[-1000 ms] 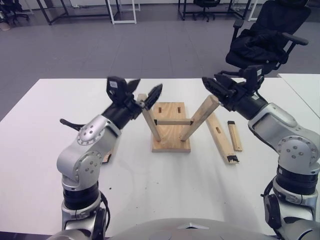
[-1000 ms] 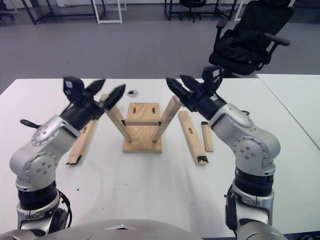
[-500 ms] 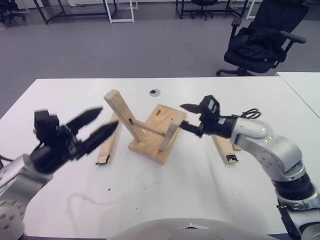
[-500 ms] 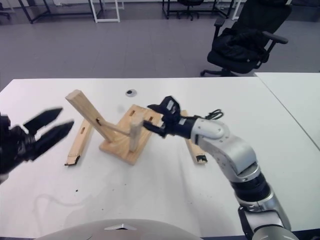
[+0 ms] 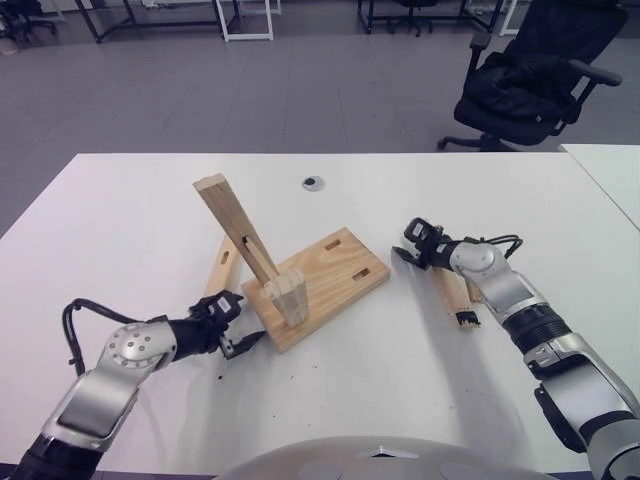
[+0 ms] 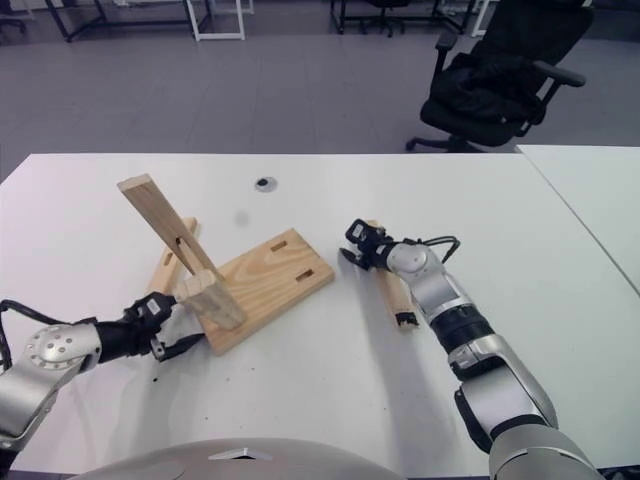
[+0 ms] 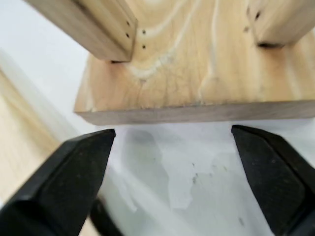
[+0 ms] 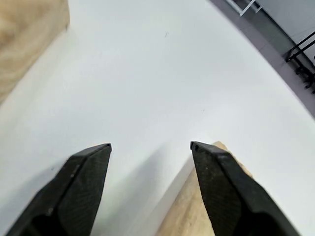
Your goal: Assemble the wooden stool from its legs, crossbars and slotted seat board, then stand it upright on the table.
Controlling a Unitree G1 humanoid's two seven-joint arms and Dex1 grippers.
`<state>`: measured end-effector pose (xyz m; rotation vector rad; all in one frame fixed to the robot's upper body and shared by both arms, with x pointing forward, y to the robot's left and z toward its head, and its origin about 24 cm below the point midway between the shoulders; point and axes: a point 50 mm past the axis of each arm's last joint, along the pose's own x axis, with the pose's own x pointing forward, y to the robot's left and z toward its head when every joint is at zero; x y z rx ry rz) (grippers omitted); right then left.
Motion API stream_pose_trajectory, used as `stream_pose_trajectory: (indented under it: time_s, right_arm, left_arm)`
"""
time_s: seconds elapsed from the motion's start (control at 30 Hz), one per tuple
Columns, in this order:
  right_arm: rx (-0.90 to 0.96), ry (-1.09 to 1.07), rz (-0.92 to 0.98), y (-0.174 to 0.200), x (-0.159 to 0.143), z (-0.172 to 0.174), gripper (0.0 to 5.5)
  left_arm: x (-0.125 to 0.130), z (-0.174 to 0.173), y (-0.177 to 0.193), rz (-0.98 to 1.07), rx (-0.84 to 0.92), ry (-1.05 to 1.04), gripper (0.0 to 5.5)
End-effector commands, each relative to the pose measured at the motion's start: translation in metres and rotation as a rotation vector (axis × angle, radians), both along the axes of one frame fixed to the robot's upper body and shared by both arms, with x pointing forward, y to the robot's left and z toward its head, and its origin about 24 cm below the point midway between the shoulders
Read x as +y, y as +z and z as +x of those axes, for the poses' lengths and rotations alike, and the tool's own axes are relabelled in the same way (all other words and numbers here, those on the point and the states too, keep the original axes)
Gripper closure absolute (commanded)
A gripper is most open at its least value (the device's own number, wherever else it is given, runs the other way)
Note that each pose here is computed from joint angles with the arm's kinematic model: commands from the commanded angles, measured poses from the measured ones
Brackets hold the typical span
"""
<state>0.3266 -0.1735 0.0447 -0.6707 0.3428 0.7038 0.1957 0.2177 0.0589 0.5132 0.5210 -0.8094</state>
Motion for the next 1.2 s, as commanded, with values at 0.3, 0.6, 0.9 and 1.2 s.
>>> stream_pose_trajectory:
  time_s: [0.3, 0.6, 0.9, 1.2]
  right_arm:
    - [0.154, 0.391, 0.137, 0.064, -0.018, -0.089, 2.48]
    - [-0.028, 0.084, -0.039, 0.034, -0.021, -0.007, 2.48]
    - [0.227, 0.384, 0.06, 0.002, 0.002, -0.028, 2.48]
    - [-0.037, -0.174, 0.4, 0.026, -0.016, -0.04, 2.48]
  left_arm:
    - [-0.013, 0.099, 0.003, -0.179, -0.181, -0.068, 1.14]
    - [0.012, 0.05, 0.025, -0.142, -0.133, -0.231, 1.14]
    - [-0.037, 0.061, -0.03, 0.091, -0.089, -0.214, 1.14]
    - [-0.049, 0.078, -0.019, -0.05, -0.287, 0.016, 1.14]
